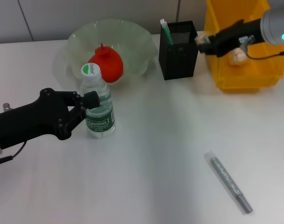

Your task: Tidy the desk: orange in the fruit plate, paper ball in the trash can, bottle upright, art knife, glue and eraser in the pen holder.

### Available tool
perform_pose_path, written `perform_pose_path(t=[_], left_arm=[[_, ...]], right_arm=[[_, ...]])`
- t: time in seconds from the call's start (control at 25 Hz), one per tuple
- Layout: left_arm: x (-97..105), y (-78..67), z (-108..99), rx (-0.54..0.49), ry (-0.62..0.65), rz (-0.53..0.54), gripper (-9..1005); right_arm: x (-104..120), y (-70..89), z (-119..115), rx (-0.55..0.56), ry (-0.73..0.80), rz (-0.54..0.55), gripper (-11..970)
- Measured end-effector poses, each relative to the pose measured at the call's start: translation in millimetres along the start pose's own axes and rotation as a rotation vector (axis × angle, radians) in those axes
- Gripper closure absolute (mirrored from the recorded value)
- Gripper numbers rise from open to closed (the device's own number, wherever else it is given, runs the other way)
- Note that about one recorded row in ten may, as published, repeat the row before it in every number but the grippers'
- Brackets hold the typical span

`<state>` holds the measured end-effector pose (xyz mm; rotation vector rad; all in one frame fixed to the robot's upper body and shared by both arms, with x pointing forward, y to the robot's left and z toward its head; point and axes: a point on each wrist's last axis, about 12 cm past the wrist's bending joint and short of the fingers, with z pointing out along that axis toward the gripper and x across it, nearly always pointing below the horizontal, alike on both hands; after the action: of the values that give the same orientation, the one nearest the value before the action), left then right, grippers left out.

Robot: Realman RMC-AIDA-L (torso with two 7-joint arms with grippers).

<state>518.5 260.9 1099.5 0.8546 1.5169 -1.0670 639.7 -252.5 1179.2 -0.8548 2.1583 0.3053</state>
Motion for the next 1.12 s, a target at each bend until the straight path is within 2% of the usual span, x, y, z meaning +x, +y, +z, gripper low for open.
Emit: perform_pose_path(t=[0.2,0.44,0.72,1.12], left_arm=[[-3.4,2.8,-1.4,-0.015,-0.017,0.006,973],[-7.3,5.0,-1.5,-0.024,-0.033,0.014,973],[-6.6,5.4,-2.0,-0.033,-0.041,0.014,972],[-5.9,6.2,-5.9,-0.05,-0.045,0.011,972]], right_arm=[[-6.2,-14.4,-0.4,-0.017,-0.093,0.019,695],[-13.4,-20.8,-2.2,-0.002,-0.121,0.004,693],[-7.9,-30.8,13.3,0.011,-0.107,0.024,694],[-2.2,-43.3,28.1,0.037,-0.169,0.01,694]])
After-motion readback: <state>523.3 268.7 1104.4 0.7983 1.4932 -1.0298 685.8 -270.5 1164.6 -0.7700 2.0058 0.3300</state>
